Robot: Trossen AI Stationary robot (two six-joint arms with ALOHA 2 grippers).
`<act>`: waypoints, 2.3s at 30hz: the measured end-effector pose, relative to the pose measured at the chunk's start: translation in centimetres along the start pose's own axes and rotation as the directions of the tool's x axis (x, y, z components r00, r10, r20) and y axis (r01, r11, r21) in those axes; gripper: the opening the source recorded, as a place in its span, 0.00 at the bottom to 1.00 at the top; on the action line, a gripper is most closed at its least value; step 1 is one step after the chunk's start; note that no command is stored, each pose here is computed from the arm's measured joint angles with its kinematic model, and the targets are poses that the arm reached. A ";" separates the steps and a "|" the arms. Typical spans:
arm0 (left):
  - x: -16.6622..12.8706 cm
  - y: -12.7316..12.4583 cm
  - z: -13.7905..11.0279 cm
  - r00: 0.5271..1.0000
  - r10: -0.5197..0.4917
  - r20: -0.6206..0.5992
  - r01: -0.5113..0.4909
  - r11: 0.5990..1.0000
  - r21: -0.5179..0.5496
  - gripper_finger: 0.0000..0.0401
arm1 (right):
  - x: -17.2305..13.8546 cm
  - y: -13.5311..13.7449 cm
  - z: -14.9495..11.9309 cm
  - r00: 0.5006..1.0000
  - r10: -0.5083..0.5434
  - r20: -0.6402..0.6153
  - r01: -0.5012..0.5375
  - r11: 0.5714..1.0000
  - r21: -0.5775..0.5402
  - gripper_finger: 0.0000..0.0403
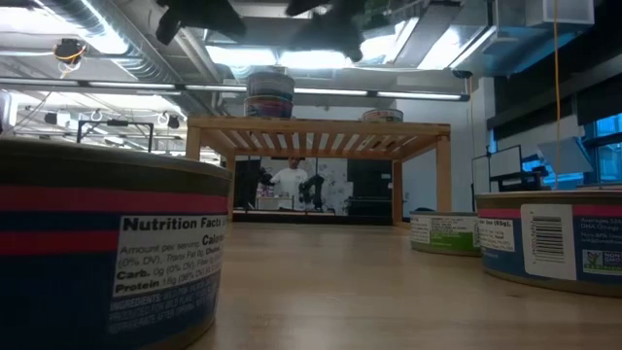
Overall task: Stack canned seafood by type on shelf
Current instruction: Put the blue-pink can on the shelf
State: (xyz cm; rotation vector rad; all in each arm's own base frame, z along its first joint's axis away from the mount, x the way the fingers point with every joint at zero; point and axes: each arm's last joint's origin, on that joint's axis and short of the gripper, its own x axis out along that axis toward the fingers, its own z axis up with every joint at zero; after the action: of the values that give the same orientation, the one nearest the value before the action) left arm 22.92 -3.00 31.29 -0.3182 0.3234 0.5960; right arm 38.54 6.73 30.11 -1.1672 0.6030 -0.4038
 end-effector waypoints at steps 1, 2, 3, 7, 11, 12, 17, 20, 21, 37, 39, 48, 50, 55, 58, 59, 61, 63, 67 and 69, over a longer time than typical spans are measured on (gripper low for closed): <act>-0.2 -0.2 -0.1 1.000 -0.012 -0.003 0.012 1.000 0.005 0.00 | -0.9 -0.3 -0.1 1.000 0.026 -0.001 -0.026 0.999 0.028 0.75; -0.4 -0.4 -0.2 1.000 -0.024 -0.004 0.024 1.000 0.009 0.00 | -1.9 -0.5 -0.3 0.998 0.056 -0.005 -0.055 0.997 0.050 0.75; -0.5 -0.7 -0.4 0.999 -0.036 -0.007 0.037 0.999 0.013 0.00 | -2.8 -0.6 -0.5 0.997 0.083 -0.009 -0.082 0.994 0.075 0.75; -0.7 -1.8 -1.0 0.997 -0.080 -0.011 0.080 0.997 0.015 0.00 | -6.2 -1.0 -1.6 0.981 0.189 -0.032 -0.181 0.969 0.168 0.75; -0.2 -3.2 -1.5 0.992 -0.123 0.006 0.124 0.992 -0.020 0.00 | -9.1 -0.8 -2.9 0.955 0.289 -0.072 -0.262 0.931 0.256 0.75; 0.1 -3.6 -1.6 0.991 -0.136 0.013 0.137 0.990 -0.026 0.00 | -9.8 -0.7 -3.2 0.944 0.319 -0.081 -0.286 0.917 0.278 0.75; 1.8 -5.9 -2.5 0.970 -0.242 0.028 0.243 0.970 -0.026 0.00 | -13.5 -0.2 -4.7 0.871 0.478 -0.112 -0.394 0.817 0.421 0.75; 3.2 -7.4 -3.3 0.944 -0.329 0.034 0.330 0.944 -0.031 0.00 | -15.5 0.2 -5.2 0.845 0.518 -0.137 -0.399 0.779 0.484 0.75; 3.6 -7.9 -3.6 0.935 -0.353 0.038 0.354 0.935 -0.023 0.00 | -16.1 0.3 -5.3 0.840 0.524 -0.138 -0.397 0.768 0.503 0.75; 9.1 -11.8 -9.5 0.816 -0.578 0.006 0.576 0.814 0.081 0.00 | -20.2 6.7 -5.9 0.789 0.611 -0.071 -0.463 0.666 0.584 0.75; 9.7 -12.0 -10.1 0.811 -0.584 0.020 0.582 0.810 0.076 0.00 | -20.1 7.8 -5.8 0.748 0.663 -0.028 -0.511 0.602 0.613 0.75; 11.3 -15.9 -11.2 0.736 -0.676 -0.023 0.656 0.705 0.268 0.00 | -19.9 9.6 -4.6 0.639 0.753 0.159 -0.670 0.442 0.597 0.75; 11.5 -17.0 -11.3 0.711 -0.702 -0.041 0.666 0.653 0.361 0.00 | -19.9 9.6 -4.5 0.639 0.750 0.168 -0.680 0.450 0.579 0.75; 12.0 -19.0 -10.9 0.703 -0.709 -0.059 0.636 0.588 0.500 0.00 | -19.7 9.9 -4.6 0.655 0.740 0.149 -0.686 0.500 0.529 0.75; 12.4 -19.4 -9.8 0.702 -0.712 -0.025 0.628 0.600 0.496 0.00 | -19.7 9.8 -4.6 0.667 0.730 0.148 -0.686 0.523 0.506 0.75; 12.5 -19.4 -9.4 0.702 -0.712 -0.014 0.627 0.608 0.488 0.01 | -19.7 9.8 -4.6 0.673 0.725 0.147 -0.686 0.537 0.492 0.75; 12.8 -19.3 -9.0 0.707 -0.707 -0.005 0.625 0.623 0.470 0.03 | -19.7 9.8 -4.6 0.679 0.719 0.147 -0.688 0.554 0.469 0.75; 13.1 -19.1 -8.8 0.713 -0.701 -0.007 0.631 0.638 0.441 0.07 | -19.7 9.8 -4.6 0.679 0.719 0.147 -0.689 0.555 0.466 0.75; 13.3 -18.9 -9.4 0.732 -0.677 -0.071 0.637 0.644 0.424 0.19 | -19.7 9.8 -4.5 0.679 0.717 0.155 -0.690 0.551 0.470 0.75; 13.3 -18.8 -9.8 0.736 -0.668 -0.111 0.637 0.628 0.447 0.25 | -19.7 9.7 -4.3 0.679 0.713 0.176 -0.692 0.541 0.478 0.75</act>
State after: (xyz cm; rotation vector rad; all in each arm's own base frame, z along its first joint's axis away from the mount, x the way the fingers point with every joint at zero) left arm 42.43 -14.84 21.04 0.0622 0.2493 -0.2137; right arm 20.48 18.59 24.39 -0.3204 0.8847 0.1282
